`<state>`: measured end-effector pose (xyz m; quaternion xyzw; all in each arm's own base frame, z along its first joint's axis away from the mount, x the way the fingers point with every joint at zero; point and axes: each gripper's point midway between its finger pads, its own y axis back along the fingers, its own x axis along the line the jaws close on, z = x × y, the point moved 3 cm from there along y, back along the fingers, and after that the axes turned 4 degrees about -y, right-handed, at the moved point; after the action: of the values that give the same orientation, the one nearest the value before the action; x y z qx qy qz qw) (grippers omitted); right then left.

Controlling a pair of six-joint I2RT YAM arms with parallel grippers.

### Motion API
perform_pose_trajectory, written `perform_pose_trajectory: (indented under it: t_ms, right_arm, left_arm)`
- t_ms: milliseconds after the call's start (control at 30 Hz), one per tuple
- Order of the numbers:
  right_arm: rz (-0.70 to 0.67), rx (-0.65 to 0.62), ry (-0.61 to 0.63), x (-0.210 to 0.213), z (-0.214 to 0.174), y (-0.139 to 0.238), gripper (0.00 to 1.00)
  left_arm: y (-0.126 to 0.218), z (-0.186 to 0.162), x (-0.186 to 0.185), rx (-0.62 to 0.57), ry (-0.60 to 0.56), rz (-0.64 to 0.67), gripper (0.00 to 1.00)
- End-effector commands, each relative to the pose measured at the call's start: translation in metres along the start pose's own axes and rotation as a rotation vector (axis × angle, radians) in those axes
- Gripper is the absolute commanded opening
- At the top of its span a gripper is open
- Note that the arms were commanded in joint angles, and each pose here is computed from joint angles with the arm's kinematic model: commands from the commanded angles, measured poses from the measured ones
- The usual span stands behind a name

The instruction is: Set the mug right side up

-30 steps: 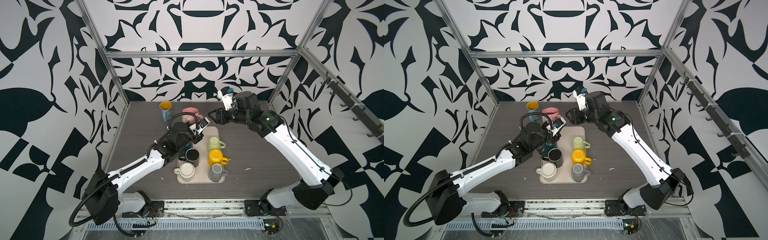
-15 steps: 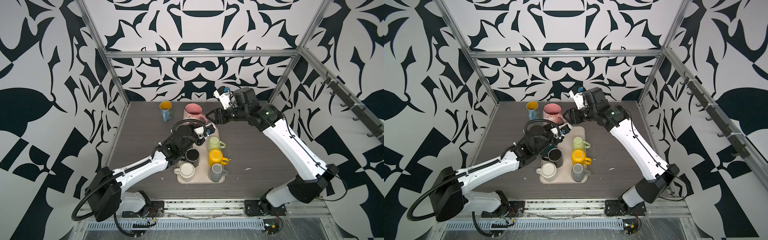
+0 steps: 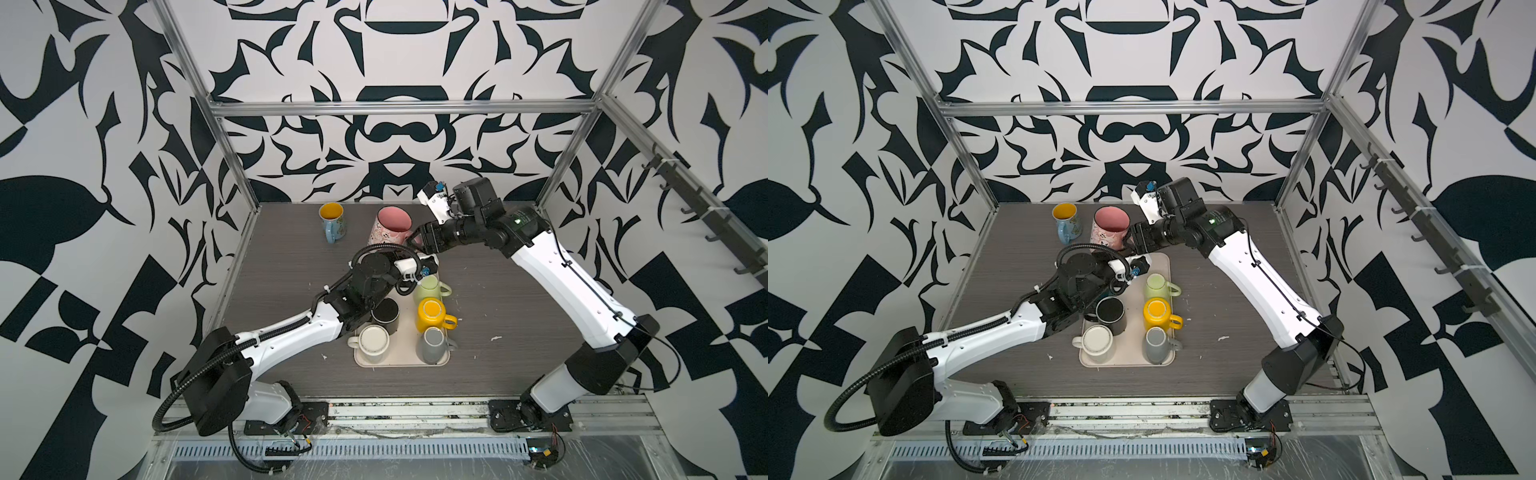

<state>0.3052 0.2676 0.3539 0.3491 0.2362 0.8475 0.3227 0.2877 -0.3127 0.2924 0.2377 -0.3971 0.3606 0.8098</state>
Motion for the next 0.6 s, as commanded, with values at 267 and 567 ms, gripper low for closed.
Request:
perform_pose_trajectory:
  t_ms: [267, 567]
  right_arm:
    - [-0.004, -0.004, 0.017, 0.004, 0.002, 0.0, 0.43]
    - [-0.002, 0.031, -0.004, 0.002, -0.007, -0.006, 0.0]
  left_arm:
    - [0.01, 0.031, 0.036, -0.105, -0.018, 0.152, 0.0]
    - [0.009, 0.032, 0.035, -0.106, -0.024, 0.153, 0.0]
